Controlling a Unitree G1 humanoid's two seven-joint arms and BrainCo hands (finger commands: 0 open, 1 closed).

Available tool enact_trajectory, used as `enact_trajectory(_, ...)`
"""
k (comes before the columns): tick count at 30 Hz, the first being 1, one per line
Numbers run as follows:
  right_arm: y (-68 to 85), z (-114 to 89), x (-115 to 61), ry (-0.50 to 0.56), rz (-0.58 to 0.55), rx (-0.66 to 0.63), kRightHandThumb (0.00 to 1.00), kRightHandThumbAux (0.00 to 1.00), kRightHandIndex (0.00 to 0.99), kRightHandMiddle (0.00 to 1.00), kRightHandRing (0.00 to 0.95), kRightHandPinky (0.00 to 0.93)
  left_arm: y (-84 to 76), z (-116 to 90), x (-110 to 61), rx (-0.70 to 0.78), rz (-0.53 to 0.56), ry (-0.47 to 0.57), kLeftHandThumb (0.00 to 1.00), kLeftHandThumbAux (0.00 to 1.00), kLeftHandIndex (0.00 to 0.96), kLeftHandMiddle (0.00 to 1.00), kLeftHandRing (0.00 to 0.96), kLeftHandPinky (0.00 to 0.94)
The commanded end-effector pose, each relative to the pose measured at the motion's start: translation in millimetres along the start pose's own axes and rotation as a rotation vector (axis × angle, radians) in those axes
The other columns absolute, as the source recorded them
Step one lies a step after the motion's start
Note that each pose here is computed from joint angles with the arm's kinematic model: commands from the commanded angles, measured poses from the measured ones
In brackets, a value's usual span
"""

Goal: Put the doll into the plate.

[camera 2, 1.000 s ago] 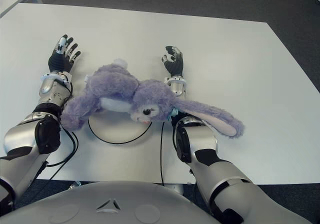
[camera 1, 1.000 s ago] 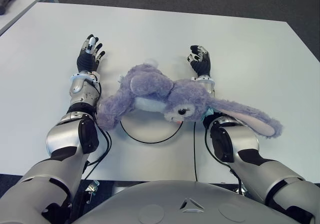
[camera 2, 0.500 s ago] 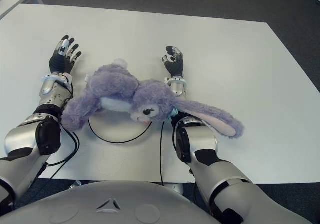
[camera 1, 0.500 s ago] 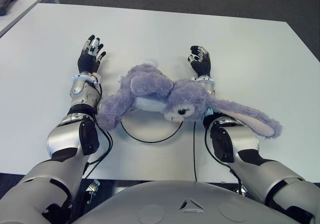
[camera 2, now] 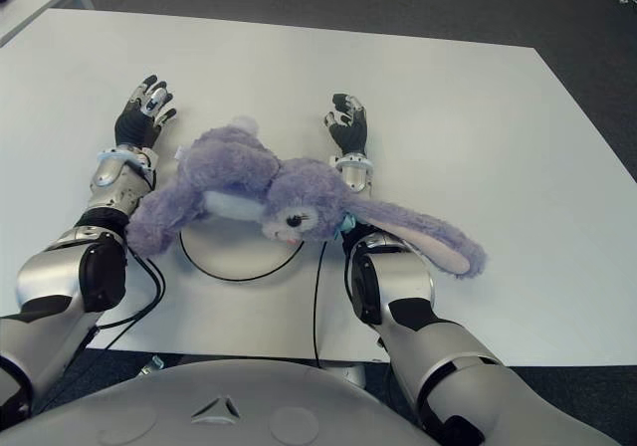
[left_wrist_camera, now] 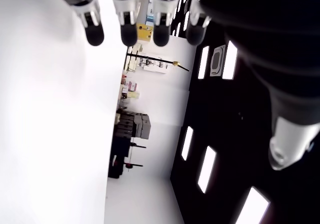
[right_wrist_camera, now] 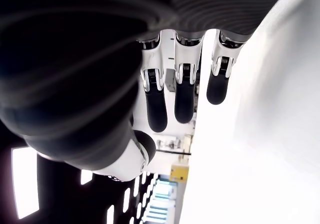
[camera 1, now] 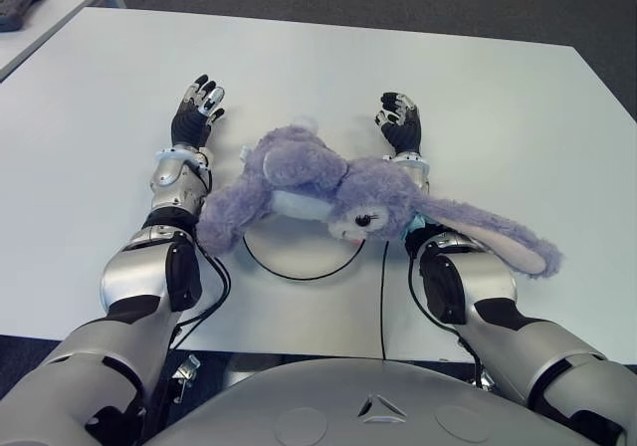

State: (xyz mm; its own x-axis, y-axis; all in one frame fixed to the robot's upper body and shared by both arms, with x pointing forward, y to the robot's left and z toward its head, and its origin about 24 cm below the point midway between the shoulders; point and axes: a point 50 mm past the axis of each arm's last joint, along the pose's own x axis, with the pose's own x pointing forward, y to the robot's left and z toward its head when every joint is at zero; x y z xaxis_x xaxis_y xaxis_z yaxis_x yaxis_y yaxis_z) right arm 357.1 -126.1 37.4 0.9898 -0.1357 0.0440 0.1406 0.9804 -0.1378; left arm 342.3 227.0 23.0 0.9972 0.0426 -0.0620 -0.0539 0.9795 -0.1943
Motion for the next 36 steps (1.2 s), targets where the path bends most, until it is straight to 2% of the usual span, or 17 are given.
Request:
enact_trajectory(1, -3.4, -94.9, -69.9, 0.406, 0.018, -0.072, 0.568, 0.881, 0.267, 0.273, 0.223, 0.17, -3.6, -111.7, -75.0, -0.069, 0.12, 0.401, 0.055, 0.601, 0.0, 0.0, 0.0, 0.0)
enact_trajectory(8, -2.6, -95.0, -70.0, 0.409, 0.02, -0.08, 0.485, 0.885, 0.259, 0.265, 0.219, 0.168, -4.9, -112.8, -79.5, 0.039, 0.149, 0.366, 0.054, 0.616, 0.0, 0.0, 0.0, 0.0)
enact_trajectory(10, -2.1, -95.0, -70.2, 0.409, 0.022, -0.082, 0.447, 0.885, 0.253, 0.264, 0.219, 0.161, -5.8, -113.2, -81.3, 0.078, 0.161, 0.351, 0.049, 0.659, 0.0, 0.0, 0.0, 0.0)
enact_trajectory(15, -1.5, -95.2, -70.6, 0.41, 0.022, -0.087, 0.41, 0.89, 0.252, 0.263, 0.217, 0.159, -6.6, -112.9, -82.4, 0.134, 0.184, 0.335, 0.039, 0.686, 0.005, 0.009, 0.0, 0.014)
enact_trajectory(30, -1.1, -94.7, -71.1, 0.4, 0.019, -0.077, 0.444, 0.904, 0.266, 0.284, 0.232, 0.153, -9.9, -113.2, -82.4, 0.211, 0.199, 0.33, 0.0, 0.757, 0.047, 0.035, 0.024, 0.058)
enact_trajectory(36, -1.0, -94.9, -71.3, 0.402, 0.018, -0.074, 0.448, 0.898, 0.267, 0.282, 0.231, 0.171, -9.7, -113.7, -82.8, 0.216, 0.202, 0.335, 0.0, 0.755, 0.05, 0.037, 0.031, 0.057)
